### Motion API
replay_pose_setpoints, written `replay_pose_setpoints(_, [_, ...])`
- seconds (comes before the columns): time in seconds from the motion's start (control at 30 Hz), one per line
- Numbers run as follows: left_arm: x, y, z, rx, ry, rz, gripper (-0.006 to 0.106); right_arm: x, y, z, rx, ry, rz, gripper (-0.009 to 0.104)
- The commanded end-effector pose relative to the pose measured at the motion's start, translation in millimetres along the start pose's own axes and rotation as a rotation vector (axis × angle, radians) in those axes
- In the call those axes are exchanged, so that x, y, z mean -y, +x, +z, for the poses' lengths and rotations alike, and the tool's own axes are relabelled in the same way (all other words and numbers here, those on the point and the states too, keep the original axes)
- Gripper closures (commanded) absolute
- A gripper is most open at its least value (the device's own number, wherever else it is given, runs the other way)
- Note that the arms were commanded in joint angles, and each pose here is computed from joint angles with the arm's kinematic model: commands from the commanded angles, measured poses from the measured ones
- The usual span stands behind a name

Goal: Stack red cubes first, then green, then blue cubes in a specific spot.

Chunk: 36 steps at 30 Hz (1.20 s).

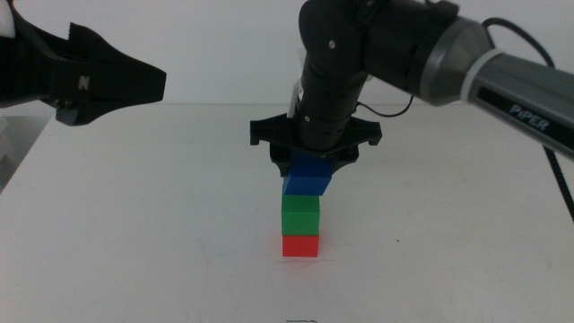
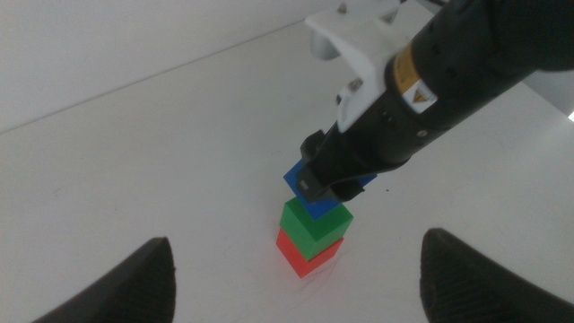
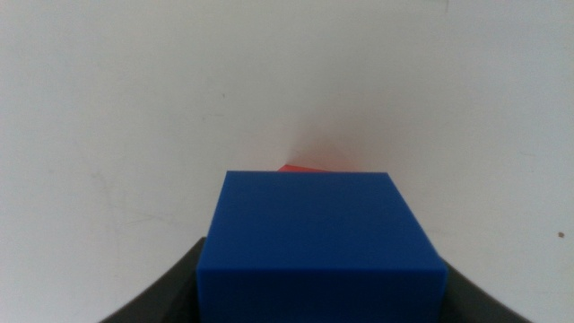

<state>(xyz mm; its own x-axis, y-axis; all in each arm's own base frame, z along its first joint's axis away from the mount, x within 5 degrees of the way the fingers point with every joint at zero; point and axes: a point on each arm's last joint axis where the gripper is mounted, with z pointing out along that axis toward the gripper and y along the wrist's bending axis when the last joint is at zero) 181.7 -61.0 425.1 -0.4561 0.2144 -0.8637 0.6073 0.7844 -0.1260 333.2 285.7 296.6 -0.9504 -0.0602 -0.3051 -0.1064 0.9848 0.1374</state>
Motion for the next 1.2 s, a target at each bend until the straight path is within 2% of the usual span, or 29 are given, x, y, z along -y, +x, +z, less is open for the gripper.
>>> replay_pose_setpoints(0.0, [5,-11,-8,0.093,0.007,-0.015,0.007,4,-1,-32,0.033,0.004,0.005,0.096])
replay_pose_setpoints(0.77, [5,-11,-8,0.093,0.007,-0.015,0.007,-2,5,-17,-0.03,-0.015,0.01,0.095])
replay_pose_setpoints(1.17, [5,-11,-8,0.093,0.007,-0.015,0.007,5,3,-45,0.061,0.003,0.014,0.095])
